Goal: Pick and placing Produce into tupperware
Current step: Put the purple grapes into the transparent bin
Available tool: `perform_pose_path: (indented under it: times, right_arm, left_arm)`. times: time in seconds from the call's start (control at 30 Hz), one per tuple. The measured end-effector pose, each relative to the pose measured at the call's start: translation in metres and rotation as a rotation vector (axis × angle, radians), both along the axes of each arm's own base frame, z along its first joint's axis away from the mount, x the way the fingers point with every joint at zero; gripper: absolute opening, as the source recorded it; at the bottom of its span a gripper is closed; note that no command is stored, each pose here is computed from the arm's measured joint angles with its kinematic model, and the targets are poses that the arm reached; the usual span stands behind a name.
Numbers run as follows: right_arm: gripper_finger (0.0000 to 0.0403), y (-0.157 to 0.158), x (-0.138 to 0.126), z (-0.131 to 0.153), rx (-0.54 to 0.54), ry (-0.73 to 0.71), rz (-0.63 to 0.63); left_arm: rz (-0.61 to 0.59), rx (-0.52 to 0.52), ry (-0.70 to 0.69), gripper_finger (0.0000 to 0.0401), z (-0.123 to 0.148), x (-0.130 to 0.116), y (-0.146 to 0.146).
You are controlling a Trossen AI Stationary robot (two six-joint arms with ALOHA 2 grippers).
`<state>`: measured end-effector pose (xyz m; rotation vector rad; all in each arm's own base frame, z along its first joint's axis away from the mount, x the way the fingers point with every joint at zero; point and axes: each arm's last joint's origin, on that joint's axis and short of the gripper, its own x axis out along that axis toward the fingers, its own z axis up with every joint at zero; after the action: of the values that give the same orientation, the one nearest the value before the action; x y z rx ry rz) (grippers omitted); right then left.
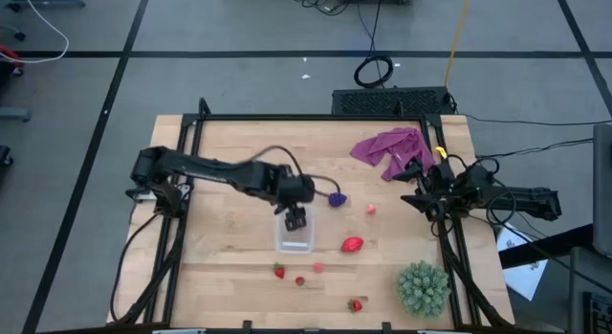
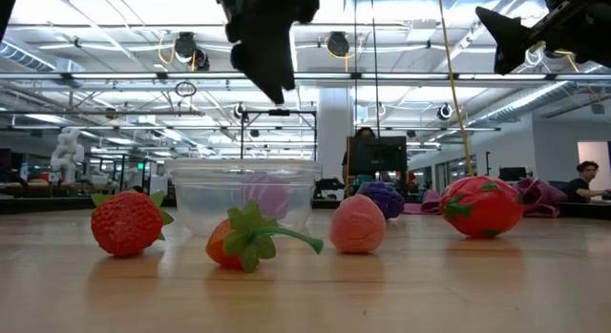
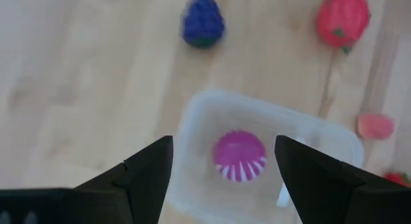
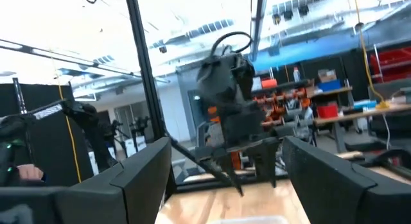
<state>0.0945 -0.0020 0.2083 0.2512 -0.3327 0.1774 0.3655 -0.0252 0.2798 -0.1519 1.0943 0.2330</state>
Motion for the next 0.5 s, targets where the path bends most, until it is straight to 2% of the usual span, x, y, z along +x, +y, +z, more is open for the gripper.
perform_pose_path:
  times: [0.23,0.5]
  right_arm:
    - [0.0290,0.000,0.002,0.005,-0.027,-0.004,-0.015]
    - [0.0290,-0.002,0.005,0.033,-0.099,-0.010,-0.095]
  left_arm:
    - [0.111,0.005,-0.031,0.0262,0.046,-0.043,0.025]
    - [0.189,-0.008,-0.026,0.0242,0.080,-0.094,0.012]
